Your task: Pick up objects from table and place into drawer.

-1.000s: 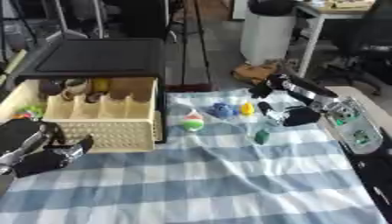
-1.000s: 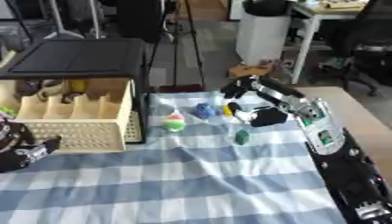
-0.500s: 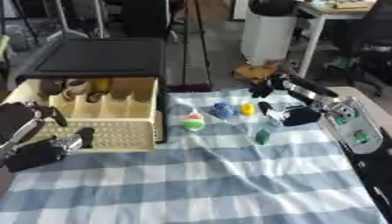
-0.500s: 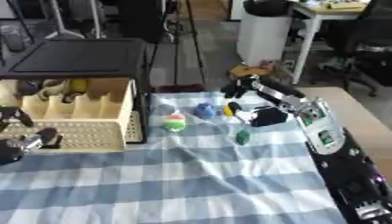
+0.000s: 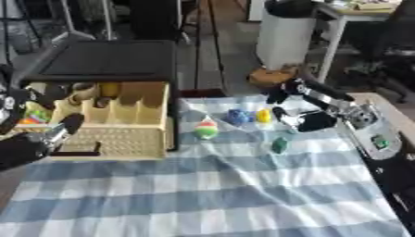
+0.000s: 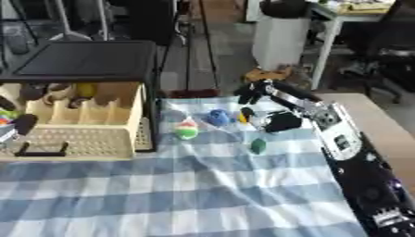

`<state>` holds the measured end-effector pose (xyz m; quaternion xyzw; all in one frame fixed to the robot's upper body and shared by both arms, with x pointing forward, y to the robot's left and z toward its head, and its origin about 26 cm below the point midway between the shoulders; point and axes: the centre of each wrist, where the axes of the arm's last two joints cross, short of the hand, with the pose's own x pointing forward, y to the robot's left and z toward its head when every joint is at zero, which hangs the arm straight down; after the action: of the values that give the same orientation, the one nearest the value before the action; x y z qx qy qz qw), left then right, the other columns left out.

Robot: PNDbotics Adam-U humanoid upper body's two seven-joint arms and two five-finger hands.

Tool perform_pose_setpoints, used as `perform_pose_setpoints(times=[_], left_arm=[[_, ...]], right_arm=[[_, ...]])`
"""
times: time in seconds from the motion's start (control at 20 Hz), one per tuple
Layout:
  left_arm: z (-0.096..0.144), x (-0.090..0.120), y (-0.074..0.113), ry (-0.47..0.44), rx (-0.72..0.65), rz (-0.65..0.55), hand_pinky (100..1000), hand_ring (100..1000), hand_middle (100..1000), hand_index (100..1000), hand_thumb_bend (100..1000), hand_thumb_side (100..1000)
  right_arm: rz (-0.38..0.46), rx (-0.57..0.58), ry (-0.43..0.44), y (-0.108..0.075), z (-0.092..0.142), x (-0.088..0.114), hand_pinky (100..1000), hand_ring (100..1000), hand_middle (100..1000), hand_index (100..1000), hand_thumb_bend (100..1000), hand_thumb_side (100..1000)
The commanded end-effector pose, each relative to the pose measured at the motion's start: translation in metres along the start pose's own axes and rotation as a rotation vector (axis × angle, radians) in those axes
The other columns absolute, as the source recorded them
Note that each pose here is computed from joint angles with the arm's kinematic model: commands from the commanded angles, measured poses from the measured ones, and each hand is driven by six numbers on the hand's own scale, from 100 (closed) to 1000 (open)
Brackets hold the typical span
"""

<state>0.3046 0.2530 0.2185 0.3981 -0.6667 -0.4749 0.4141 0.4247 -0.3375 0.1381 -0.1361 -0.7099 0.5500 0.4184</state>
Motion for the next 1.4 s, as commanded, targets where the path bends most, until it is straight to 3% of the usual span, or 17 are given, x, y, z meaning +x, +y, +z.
perform_pose_setpoints(times=[0.05, 0.35, 0.55, 1.4], left_arm=[[0.002, 0.000, 0.009, -0.011, 0.052, 0.025, 226, 100, 109, 685, 508, 1000], [0.004, -0.003, 0.008, -0.005, 0.052, 0.045, 227, 100, 108, 685, 503, 1000], [0.004, -0.004, 0.007, -0.003, 0.052, 0.052, 228, 100, 107, 686, 503, 1000], [0.005, -0.003, 0.002, -0.015, 0.031, 0.062, 232, 100, 105, 688, 494, 1000]], right_arm=[[0.050, 0.015, 0.116, -0.018, 0.009, -0.017, 703, 729, 677, 883, 100, 189], [0.088, 0.142, 0.314, -0.017, 0.021, -0.049, 741, 773, 736, 896, 100, 204], [0.106, 0.195, 0.387, -0.016, 0.028, -0.060, 754, 790, 758, 902, 100, 219], [0.302, 0.412, 0.394, 0.030, 0.017, -0.071, 777, 803, 838, 923, 100, 352]])
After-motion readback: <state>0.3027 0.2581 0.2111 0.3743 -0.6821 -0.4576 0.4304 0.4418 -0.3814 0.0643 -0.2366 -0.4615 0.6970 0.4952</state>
